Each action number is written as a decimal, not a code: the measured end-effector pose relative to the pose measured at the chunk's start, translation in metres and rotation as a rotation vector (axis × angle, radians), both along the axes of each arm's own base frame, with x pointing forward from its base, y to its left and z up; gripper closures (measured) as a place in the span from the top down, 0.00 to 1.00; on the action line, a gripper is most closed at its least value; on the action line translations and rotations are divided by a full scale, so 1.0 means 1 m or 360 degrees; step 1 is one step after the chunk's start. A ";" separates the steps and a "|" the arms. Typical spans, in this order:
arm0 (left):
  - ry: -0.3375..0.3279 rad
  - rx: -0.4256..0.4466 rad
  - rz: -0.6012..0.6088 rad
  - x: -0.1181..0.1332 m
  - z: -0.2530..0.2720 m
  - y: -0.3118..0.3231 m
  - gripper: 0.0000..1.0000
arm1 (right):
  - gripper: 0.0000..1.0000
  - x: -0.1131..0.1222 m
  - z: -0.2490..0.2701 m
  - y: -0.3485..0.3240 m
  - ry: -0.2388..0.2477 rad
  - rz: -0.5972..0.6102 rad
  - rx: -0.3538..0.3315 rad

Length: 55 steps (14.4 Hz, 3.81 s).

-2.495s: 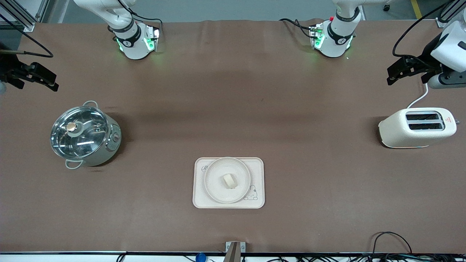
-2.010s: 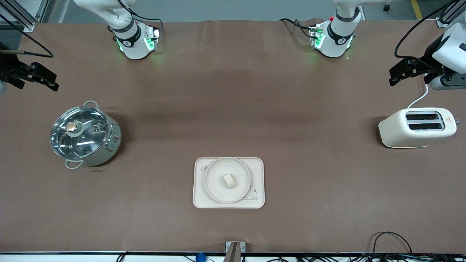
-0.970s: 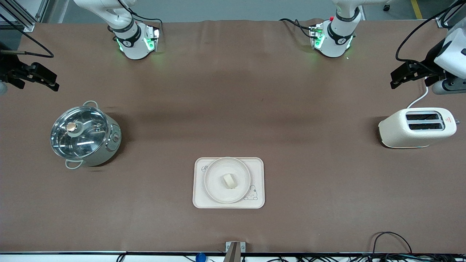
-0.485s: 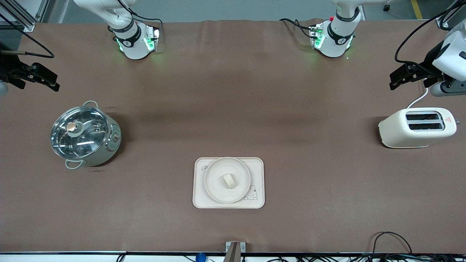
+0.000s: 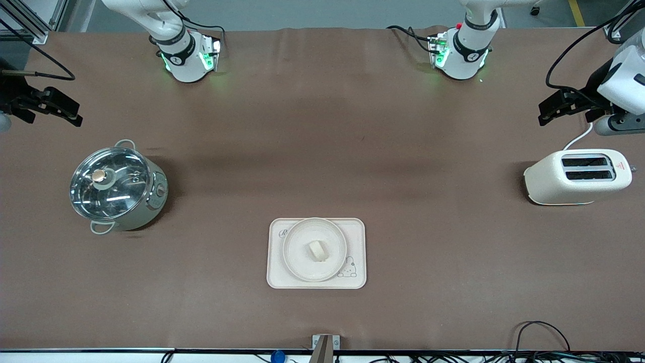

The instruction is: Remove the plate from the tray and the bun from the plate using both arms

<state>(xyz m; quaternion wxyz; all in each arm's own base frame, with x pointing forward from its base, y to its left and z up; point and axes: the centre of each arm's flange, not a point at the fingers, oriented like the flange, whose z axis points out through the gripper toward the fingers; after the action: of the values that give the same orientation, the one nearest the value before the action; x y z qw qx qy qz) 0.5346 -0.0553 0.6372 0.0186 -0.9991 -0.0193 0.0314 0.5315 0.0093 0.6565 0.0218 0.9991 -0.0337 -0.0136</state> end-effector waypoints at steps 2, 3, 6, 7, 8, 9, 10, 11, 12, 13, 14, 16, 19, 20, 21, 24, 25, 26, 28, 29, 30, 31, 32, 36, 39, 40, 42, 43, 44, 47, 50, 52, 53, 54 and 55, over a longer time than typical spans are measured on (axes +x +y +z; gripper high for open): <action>0.0000 0.0000 0.0000 0.000 0.000 0.000 1.00 | 1.00 0.000 0.000 0.000 0.0000 0.0000 0.0000; -0.0002 0.0000 0.0000 0.000 0.000 0.000 1.00 | 1.00 0.000 0.000 0.000 0.0000 0.0000 0.0000; -0.0007 -0.0001 0.0001 0.000 0.002 0.000 1.00 | 1.00 0.000 0.000 0.000 0.0000 0.0000 0.0000; -0.0008 -0.0001 0.0002 0.000 0.002 0.001 1.00 | 1.00 0.000 0.000 0.000 -0.0001 0.0000 0.0004; -0.0007 -0.0001 0.0003 0.000 0.002 0.001 1.00 | 1.00 0.000 0.000 0.002 -0.0003 0.0002 0.0019; -0.0007 -0.0001 0.0004 0.000 0.002 0.001 1.00 | 1.00 0.001 0.000 0.005 -0.0009 0.0007 0.0060; -0.0005 -0.0001 0.0005 0.001 0.001 0.002 1.00 | 1.00 0.002 0.000 0.010 -0.0024 0.0014 0.0112; -0.0001 -0.0001 0.0006 0.001 0.000 0.002 1.00 | 1.00 0.007 -0.003 0.016 -0.0043 0.0024 0.0158; 0.0005 -0.0001 0.0006 0.003 -0.002 0.002 1.00 | 1.00 0.015 -0.010 0.025 -0.0063 0.0043 0.0182; 0.0013 -0.0002 0.0008 0.004 -0.004 0.003 1.00 | 1.00 0.026 -0.022 0.037 -0.0079 0.0061 0.0193; 0.0020 -0.0002 0.0012 0.006 -0.007 0.004 1.00 | 1.00 0.038 -0.038 0.051 -0.0084 0.0066 0.0199; 0.0034 -0.0003 0.0023 0.008 -0.012 0.008 1.00 | 1.00 0.063 -0.077 0.081 -0.0074 0.0051 0.0238; 0.0047 -0.0004 0.0027 0.011 -0.016 0.010 1.00 | 1.00 0.090 -0.130 0.114 -0.0045 -0.0010 0.0312; 0.0051 -0.0004 0.0027 0.012 -0.017 0.010 1.00 | 1.00 0.096 -0.144 0.123 -0.0046 -0.0023 0.0323; 0.0056 -0.0004 0.0027 0.013 -0.019 0.010 1.00 | 1.00 0.101 -0.155 0.133 -0.0052 -0.0041 0.0333; 0.0072 -0.0005 0.0028 0.016 -0.025 0.010 1.00 | 1.00 0.109 -0.181 0.164 -0.0074 -0.0067 0.0343; 0.0076 -0.0005 0.0028 0.016 -0.026 0.010 1.00 | 1.00 0.111 -0.192 0.175 -0.0080 -0.0063 0.0345; 0.0078 -0.0005 0.0028 0.017 -0.027 0.010 1.00 | 1.00 0.114 -0.203 0.183 -0.0086 -0.0056 0.0346; 0.0081 -0.0006 0.0028 0.017 -0.028 0.010 1.00 | 1.00 0.120 -0.227 0.197 -0.0097 -0.0041 0.0346; 0.0082 -0.0006 0.0028 0.017 -0.028 0.010 1.00 | 1.00 0.123 -0.238 0.202 -0.0100 -0.0037 0.0345; 0.0082 -0.0006 0.0028 0.017 -0.028 0.010 1.00 | 1.00 0.125 -0.249 0.206 -0.0101 -0.0034 0.0343; 0.0082 -0.0006 0.0028 0.017 -0.028 0.010 1.00 | 1.00 0.127 -0.260 0.209 -0.0102 -0.0032 0.0342; 0.0082 -0.0006 0.0028 0.017 -0.028 0.011 1.00 | 1.00 0.129 -0.271 0.212 -0.0103 -0.0030 0.0340; 0.0093 -0.0006 0.0029 0.019 -0.032 0.011 1.00 | 1.00 0.134 -0.323 0.233 -0.0108 -0.0052 0.0353; 0.0116 -0.0007 0.0029 0.023 -0.040 0.011 1.00 | 1.00 0.133 -0.358 0.254 -0.0098 -0.0111 0.0393; 0.0122 -0.0008 0.0029 0.024 -0.042 0.011 1.00 | 1.00 0.132 -0.365 0.262 -0.0100 -0.0123 0.0395; 0.0135 -0.0008 0.0029 0.026 -0.047 0.011 1.00 | 1.00 0.131 -0.375 0.280 -0.0125 -0.0148 0.0404; 0.0143 -0.0008 0.0029 0.027 -0.049 0.011 1.00 | 1.00 0.130 -0.381 0.288 -0.0140 -0.0156 0.0409; 0.0153 -0.0009 0.0029 0.029 -0.053 0.011 1.00 | 1.00 0.129 -0.388 0.295 -0.0150 -0.0163 0.0411; 0.0186 -0.0011 0.0028 0.034 -0.065 0.011 1.00 | 1.00 0.130 -0.408 0.308 -0.0159 -0.0199 0.0413; 0.0204 -0.0011 0.0027 0.037 -0.071 0.011 1.00 | 1.00 0.132 -0.424 0.328 -0.0186 -0.0249 0.0430; 0.0206 -0.0012 0.0026 0.038 -0.073 0.011 1.00 | 1.00 0.134 -0.433 0.341 -0.0195 -0.0274 0.0441; 0.0207 -0.0012 0.0025 0.039 -0.074 0.011 1.00 | 0.98 0.134 -0.437 0.347 -0.0195 -0.0282 0.0444; 0.0211 -0.0013 0.0024 0.040 -0.076 0.010 1.00 | 0.98 0.135 -0.441 0.352 -0.0196 -0.0288 0.0447; 0.0220 -0.0014 0.0021 0.042 -0.081 0.009 1.00 | 0.91 0.136 -0.444 0.354 -0.0197 -0.0288 0.0448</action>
<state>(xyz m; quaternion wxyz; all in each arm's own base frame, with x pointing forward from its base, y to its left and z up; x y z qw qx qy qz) 0.5762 -0.0461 0.5566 0.0154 -0.9945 -0.0245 0.1007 0.6674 0.3635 0.2128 -0.1218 0.9841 -0.1225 0.0416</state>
